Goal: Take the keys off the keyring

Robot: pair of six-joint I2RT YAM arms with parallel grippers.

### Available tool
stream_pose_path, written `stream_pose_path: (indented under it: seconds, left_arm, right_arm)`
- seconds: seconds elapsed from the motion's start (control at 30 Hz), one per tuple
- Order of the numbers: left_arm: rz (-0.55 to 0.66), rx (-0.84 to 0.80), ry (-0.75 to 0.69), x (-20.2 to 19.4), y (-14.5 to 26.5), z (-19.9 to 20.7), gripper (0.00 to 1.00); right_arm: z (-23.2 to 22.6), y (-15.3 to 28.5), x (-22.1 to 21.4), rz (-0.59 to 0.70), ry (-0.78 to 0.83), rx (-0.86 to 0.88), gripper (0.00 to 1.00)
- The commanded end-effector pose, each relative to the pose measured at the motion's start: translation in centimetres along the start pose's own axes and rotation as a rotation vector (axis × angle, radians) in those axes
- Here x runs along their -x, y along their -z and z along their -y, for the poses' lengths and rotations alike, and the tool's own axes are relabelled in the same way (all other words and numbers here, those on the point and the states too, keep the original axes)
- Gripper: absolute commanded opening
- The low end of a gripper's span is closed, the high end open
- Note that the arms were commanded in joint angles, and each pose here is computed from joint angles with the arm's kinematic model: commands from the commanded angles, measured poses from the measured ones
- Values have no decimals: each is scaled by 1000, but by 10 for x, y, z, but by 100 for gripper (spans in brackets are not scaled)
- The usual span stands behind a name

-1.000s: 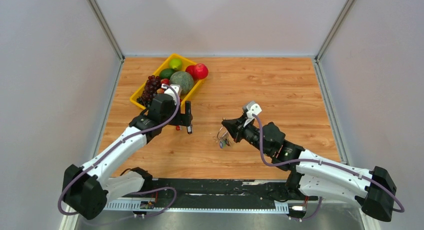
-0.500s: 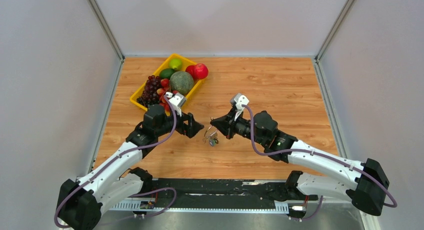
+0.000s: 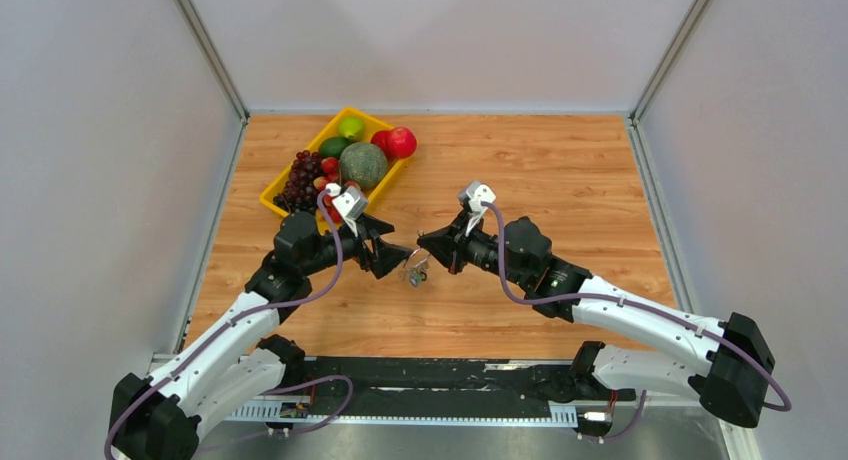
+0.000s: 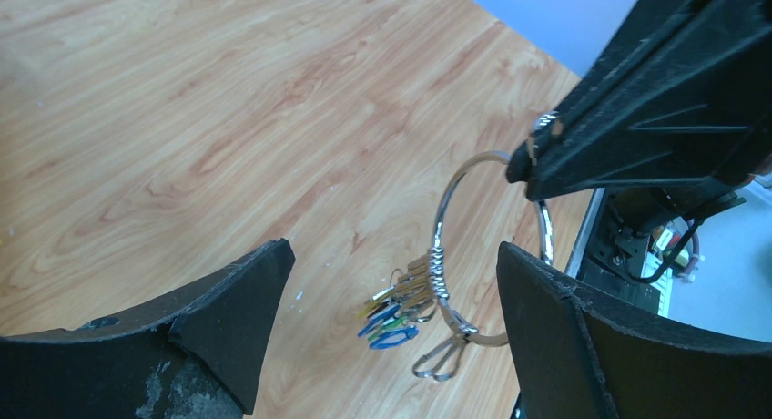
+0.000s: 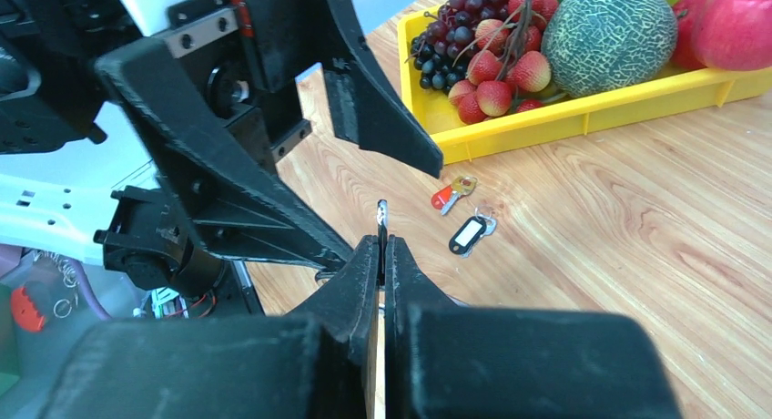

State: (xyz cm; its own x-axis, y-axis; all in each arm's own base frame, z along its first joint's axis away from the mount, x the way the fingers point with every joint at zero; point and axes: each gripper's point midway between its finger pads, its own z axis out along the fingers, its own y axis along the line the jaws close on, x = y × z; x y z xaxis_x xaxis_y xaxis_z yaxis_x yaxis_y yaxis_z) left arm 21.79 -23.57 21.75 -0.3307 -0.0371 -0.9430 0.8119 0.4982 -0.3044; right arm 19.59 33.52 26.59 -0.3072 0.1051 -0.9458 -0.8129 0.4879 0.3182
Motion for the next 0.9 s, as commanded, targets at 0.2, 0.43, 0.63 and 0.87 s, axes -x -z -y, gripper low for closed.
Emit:
stream_pose_path:
  seconds: [0.2, 0.43, 0.63, 0.87]
  left_arm:
    - [45, -70, -55, 16, 2, 15, 91]
    - [82, -114, -67, 21, 5, 24, 91]
    - [131, -107, -90, 32, 11, 28, 92]
    - [119, -154, -77, 28, 9, 34, 91]
  right_arm:
    - [3, -9, 33, 79, -2, -46, 0]
    - [5, -10, 37, 88, 10, -59, 0]
    - [6, -13, 37, 83, 27, -59, 0]
    - [6, -18, 41, 85, 35, -60, 0]
